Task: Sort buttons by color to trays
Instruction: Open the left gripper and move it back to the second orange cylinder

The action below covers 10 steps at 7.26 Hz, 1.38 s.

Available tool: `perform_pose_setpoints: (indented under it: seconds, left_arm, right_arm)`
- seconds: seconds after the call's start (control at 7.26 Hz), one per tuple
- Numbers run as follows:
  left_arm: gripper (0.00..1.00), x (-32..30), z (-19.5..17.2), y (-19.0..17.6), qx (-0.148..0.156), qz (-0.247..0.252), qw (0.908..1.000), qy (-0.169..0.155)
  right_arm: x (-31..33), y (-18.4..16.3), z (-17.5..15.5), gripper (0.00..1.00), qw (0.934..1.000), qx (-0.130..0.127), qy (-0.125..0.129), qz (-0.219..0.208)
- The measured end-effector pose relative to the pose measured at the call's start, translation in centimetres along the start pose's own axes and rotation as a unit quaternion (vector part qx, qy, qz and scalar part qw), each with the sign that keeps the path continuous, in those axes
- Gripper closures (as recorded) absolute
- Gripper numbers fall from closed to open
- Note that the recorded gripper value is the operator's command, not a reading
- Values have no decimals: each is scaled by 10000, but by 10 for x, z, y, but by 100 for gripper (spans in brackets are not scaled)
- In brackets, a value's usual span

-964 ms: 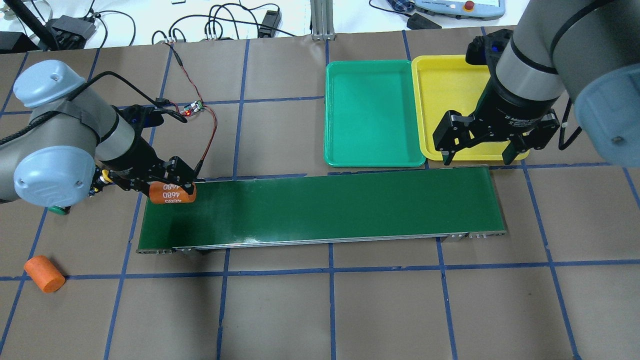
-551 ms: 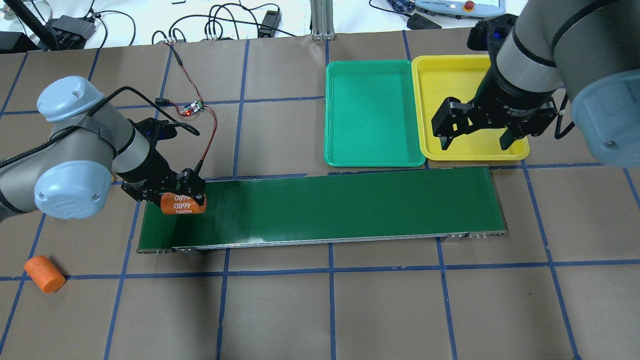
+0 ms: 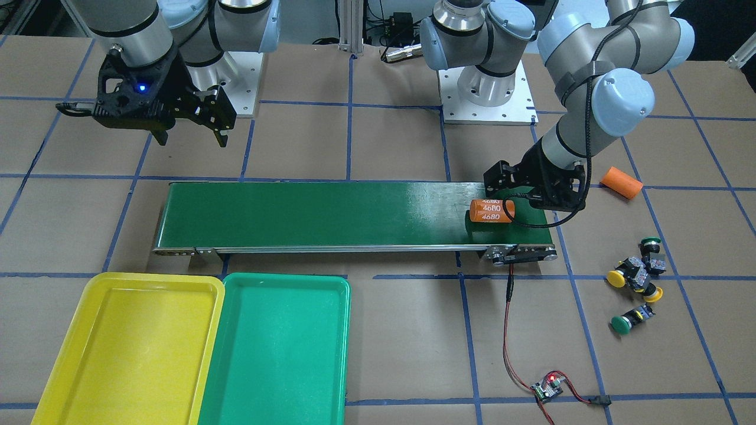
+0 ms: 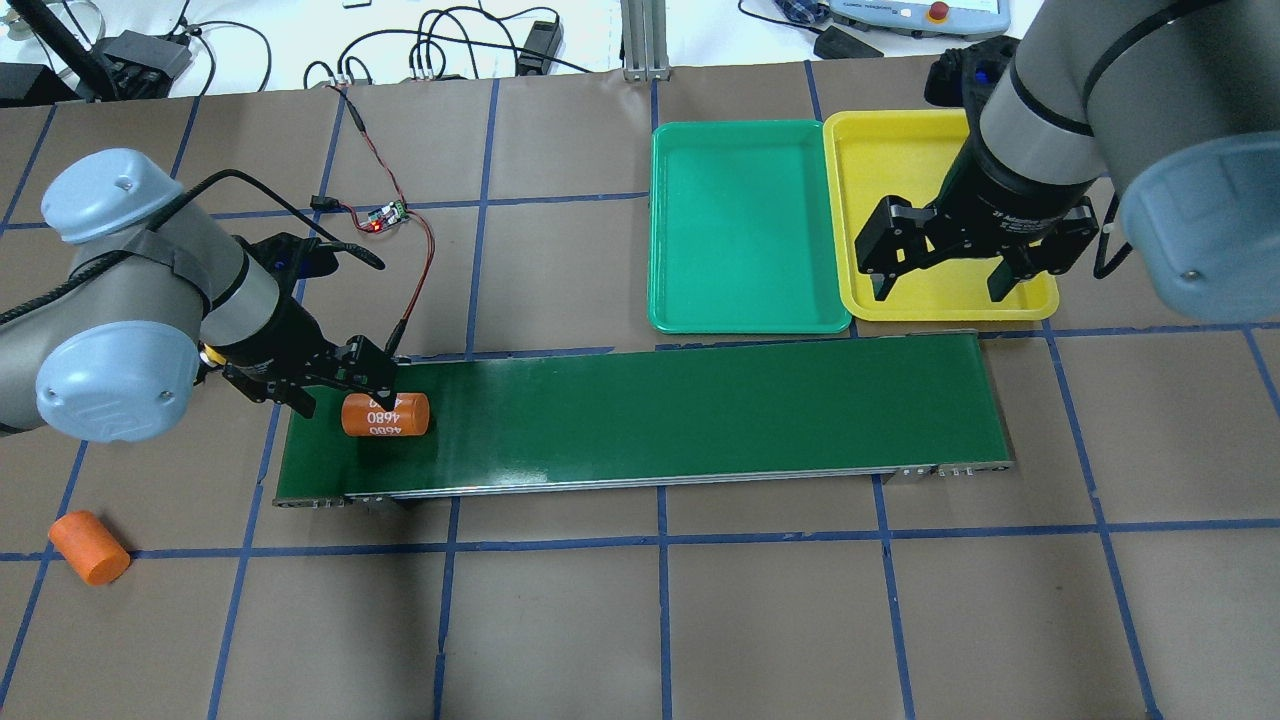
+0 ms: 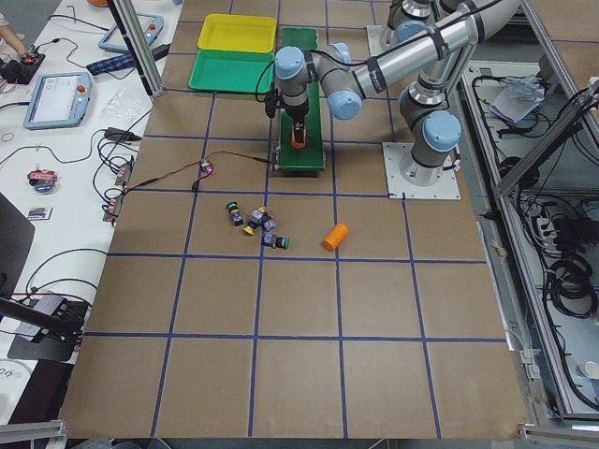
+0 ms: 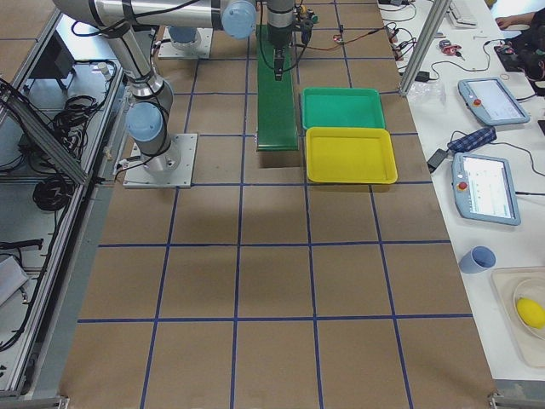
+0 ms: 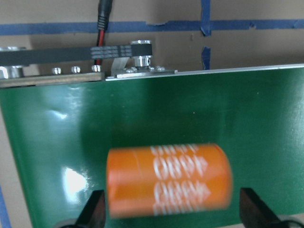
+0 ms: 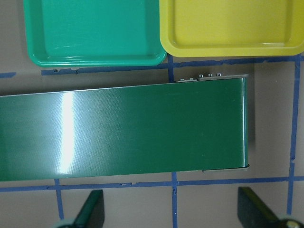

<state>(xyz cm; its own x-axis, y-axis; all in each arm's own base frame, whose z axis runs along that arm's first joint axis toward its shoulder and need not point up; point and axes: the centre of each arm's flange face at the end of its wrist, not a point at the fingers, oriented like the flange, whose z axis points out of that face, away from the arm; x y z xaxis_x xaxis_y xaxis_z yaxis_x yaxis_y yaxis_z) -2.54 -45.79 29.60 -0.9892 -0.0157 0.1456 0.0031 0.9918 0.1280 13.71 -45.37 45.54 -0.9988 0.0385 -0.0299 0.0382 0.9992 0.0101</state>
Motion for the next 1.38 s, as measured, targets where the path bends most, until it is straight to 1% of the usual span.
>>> perform_pose_setpoints:
  seconds: [0.28,0.41,0.55,0.69,0.83,0.96,1.1,1.38]
  left_arm:
    - [0,-41,-30,5,72,-172,9998,64]
    - [0,-79,-36,12,38,-15,9999,148]
    - [0,-124,-40,24,47,374,9991,181]
    - [0,-181,-43,44,46,961,9953,137]
    - [0,-227,-40,66,2,1445,9895,46]
    - [0,-261,-33,82,-20,1897,9817,-168]
    - [0,-287,-18,95,42,2303,9722,-415]
    - [0,-307,23,112,111,2993,9514,-713]
  right_arm:
    - [0,-4,7,0,10000,-90,21,-9]
    - [1,-5,11,0,9999,-132,49,16]
    - [1,-8,15,0,9998,-161,66,27]
    - [1,-15,19,0,10000,-70,63,26]
    - [1,-22,22,0,10000,72,55,16]
    - [1,-26,27,0,9999,91,78,13]
    - [2,-28,31,0,9999,77,94,19]
    - [2,-26,36,7,9999,41,103,31]
